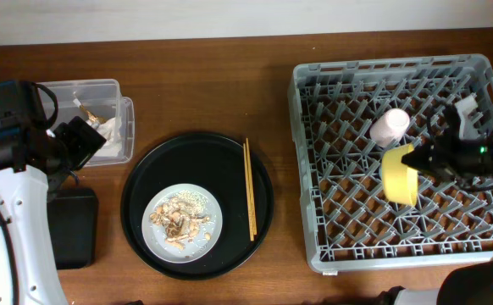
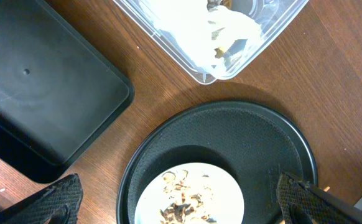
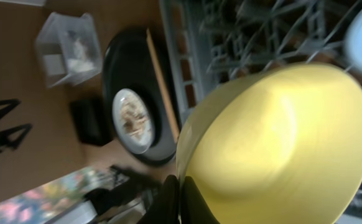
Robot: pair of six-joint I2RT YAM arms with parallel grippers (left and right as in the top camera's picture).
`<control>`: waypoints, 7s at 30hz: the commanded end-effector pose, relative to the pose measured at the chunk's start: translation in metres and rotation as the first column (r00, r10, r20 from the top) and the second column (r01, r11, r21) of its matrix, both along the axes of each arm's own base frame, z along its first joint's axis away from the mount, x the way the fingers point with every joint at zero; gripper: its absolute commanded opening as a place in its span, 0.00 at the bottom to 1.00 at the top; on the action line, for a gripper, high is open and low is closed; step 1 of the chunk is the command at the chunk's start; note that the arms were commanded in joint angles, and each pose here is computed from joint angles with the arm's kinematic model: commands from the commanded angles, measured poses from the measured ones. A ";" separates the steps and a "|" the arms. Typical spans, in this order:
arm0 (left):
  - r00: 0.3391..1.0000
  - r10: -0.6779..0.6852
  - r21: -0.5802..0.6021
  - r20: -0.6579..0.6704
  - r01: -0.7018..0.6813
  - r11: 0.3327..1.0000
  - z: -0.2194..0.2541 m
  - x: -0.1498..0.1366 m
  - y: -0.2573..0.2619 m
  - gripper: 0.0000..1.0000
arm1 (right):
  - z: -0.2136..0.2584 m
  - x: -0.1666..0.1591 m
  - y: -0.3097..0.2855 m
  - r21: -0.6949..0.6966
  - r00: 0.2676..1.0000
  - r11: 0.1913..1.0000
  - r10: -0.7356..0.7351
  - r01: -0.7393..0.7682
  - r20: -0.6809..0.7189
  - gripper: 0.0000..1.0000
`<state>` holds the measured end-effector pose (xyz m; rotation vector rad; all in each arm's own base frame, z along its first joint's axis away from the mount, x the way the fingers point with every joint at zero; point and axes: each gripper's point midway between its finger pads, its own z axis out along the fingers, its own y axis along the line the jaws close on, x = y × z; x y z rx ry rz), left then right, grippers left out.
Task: Sort waste into correct bins and load items into the dishwasher rack
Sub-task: 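Set the yellow bowl in the rack in front of the blue cup, then release the bowl and move the right gripper to the chopsticks, then grasp one wooden chopstick with the right gripper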
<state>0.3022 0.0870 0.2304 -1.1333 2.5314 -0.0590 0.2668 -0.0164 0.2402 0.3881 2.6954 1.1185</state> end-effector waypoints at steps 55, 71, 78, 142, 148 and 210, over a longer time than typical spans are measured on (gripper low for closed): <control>1.000 0.009 0.001 0.001 -0.009 1.000 0.001 0.000 0.001 0.99 | -0.021 -0.041 -0.145 -0.095 0.850 0.860 -0.510 0.502 -0.129 0.53; 1.000 0.009 0.001 0.001 -0.009 1.000 0.001 0.000 0.001 0.99 | 0.073 -0.023 0.045 -0.195 0.967 0.981 0.030 0.020 0.253 0.46; 1.000 0.009 0.001 0.001 -0.009 1.000 0.001 0.000 0.001 1.00 | 0.043 0.006 0.107 -0.442 0.983 0.897 0.080 0.001 0.166 0.36; 1.000 0.009 0.001 0.001 -0.009 1.000 0.001 0.000 0.001 0.99 | -0.197 0.046 0.305 -0.460 0.910 0.785 0.353 -0.414 -0.216 0.04; 1.000 0.009 0.001 0.001 -0.009 1.000 0.001 0.000 0.001 0.99 | -0.184 0.051 0.309 -0.460 0.909 0.784 0.364 -0.418 -0.204 0.10; 1.000 0.009 0.001 0.000 -0.009 1.000 0.001 0.000 0.001 0.99 | -0.219 0.081 0.304 -0.541 0.952 0.792 0.302 -0.282 -0.054 0.34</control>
